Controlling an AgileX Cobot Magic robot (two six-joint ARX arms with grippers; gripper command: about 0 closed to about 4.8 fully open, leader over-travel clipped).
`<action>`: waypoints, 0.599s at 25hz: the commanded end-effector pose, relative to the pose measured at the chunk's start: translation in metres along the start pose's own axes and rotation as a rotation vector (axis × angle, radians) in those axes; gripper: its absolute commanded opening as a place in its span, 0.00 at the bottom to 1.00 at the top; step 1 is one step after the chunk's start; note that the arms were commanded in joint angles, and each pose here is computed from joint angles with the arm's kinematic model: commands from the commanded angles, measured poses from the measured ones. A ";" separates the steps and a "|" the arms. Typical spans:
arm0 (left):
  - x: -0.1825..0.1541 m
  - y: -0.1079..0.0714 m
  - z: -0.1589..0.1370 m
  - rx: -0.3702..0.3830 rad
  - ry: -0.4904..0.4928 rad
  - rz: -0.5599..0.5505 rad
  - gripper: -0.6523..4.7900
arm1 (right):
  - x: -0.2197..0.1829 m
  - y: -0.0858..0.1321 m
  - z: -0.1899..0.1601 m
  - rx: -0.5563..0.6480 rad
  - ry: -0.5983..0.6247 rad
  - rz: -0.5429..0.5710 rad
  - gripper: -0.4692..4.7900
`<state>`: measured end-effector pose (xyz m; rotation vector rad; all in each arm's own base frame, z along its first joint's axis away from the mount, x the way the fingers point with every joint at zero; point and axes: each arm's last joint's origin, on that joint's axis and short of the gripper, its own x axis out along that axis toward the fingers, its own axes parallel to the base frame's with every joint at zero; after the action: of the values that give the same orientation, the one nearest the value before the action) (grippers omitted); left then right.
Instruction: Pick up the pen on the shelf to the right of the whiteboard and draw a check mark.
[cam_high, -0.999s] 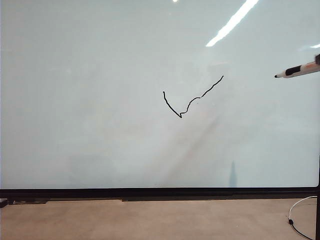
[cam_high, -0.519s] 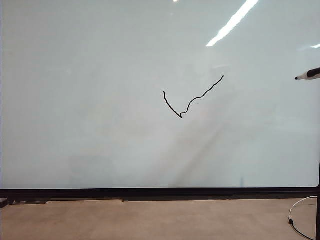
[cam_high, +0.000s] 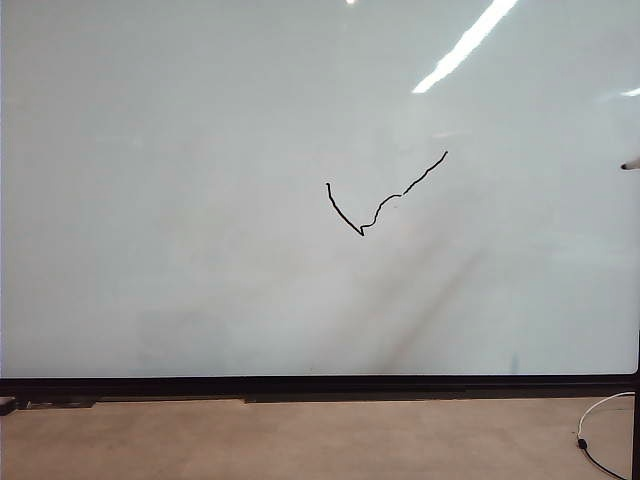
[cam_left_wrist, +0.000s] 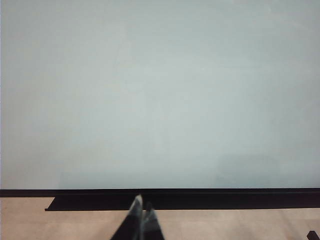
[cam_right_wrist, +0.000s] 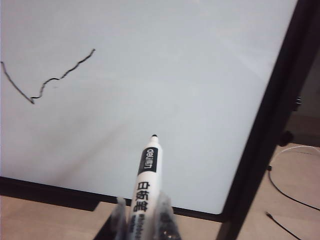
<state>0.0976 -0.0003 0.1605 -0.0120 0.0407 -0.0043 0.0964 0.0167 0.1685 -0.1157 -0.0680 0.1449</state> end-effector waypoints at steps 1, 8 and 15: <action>0.000 0.000 0.002 0.004 -0.015 -0.001 0.11 | 0.000 -0.006 0.002 -0.004 -0.020 -0.011 0.07; 0.000 0.000 0.002 0.004 -0.015 -0.001 0.11 | -0.002 -0.018 0.002 -0.004 -0.018 -0.085 0.07; 0.000 0.000 0.002 0.004 -0.015 -0.001 0.11 | -0.004 -0.028 0.005 -0.015 -0.053 -0.144 0.07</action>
<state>0.0976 -0.0003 0.1605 -0.0124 0.0407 -0.0047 0.0966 -0.0109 0.1728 -0.1216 -0.1033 -0.0066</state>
